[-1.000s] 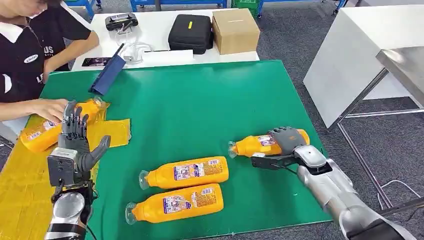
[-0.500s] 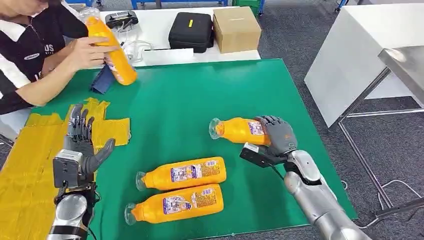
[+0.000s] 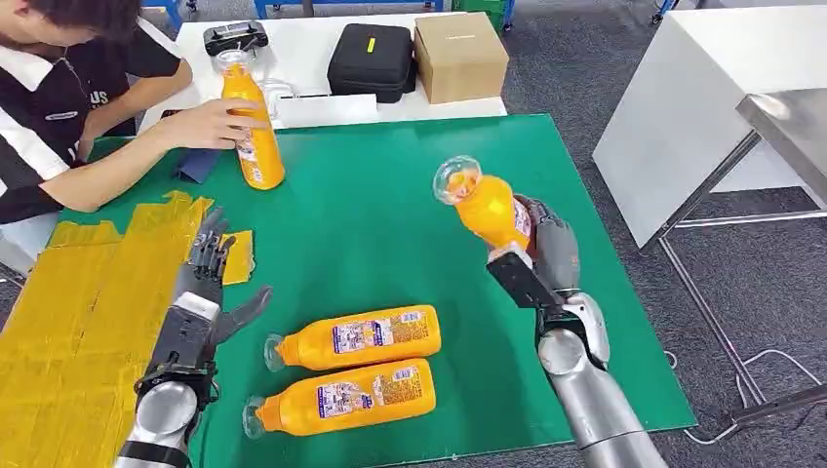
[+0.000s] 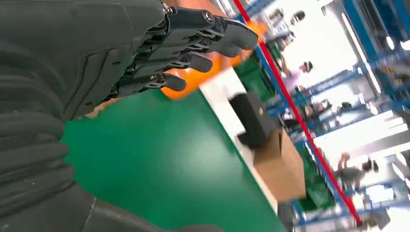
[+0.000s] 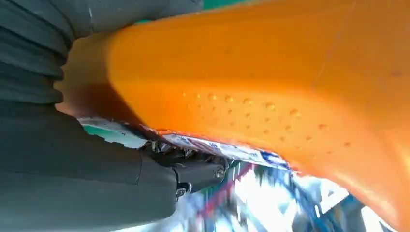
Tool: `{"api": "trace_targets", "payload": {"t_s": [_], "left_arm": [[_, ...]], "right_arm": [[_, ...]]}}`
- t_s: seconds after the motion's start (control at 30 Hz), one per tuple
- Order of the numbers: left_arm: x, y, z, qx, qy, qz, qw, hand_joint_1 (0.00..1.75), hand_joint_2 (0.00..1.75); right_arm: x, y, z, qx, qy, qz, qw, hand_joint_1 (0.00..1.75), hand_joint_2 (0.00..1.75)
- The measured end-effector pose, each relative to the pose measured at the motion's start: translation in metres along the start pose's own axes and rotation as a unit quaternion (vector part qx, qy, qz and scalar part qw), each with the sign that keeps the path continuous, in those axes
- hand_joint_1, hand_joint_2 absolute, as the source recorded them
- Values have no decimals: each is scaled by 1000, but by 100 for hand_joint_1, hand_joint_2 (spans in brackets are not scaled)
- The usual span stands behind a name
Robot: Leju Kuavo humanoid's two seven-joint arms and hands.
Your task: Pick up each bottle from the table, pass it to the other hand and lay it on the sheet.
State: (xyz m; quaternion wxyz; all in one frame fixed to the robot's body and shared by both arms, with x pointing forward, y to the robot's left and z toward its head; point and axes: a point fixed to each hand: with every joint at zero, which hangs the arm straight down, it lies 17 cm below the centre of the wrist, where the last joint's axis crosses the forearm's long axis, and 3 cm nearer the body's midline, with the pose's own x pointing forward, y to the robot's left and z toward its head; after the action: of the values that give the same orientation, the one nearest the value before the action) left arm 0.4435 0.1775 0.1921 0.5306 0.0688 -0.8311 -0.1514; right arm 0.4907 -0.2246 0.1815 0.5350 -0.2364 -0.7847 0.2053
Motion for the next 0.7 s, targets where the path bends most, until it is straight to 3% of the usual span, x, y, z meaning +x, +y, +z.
{"api": "trace_targets", "payload": {"t_s": [0.1,0.2,0.7], "left_arm": [[6,-18,-5,-29,-11,-5,1000,0,175],[13,-31,-12,-49,-21,-7,999,0,175],[14,-44,-14,-69,-26,-10,997,0,175]], "right_arm": [[24,31,3,51,-10,-117,992,175,175],[53,59,6,88,-29,-172,981,175,175],[74,78,8,103,-38,-196,974,175,175]]}}
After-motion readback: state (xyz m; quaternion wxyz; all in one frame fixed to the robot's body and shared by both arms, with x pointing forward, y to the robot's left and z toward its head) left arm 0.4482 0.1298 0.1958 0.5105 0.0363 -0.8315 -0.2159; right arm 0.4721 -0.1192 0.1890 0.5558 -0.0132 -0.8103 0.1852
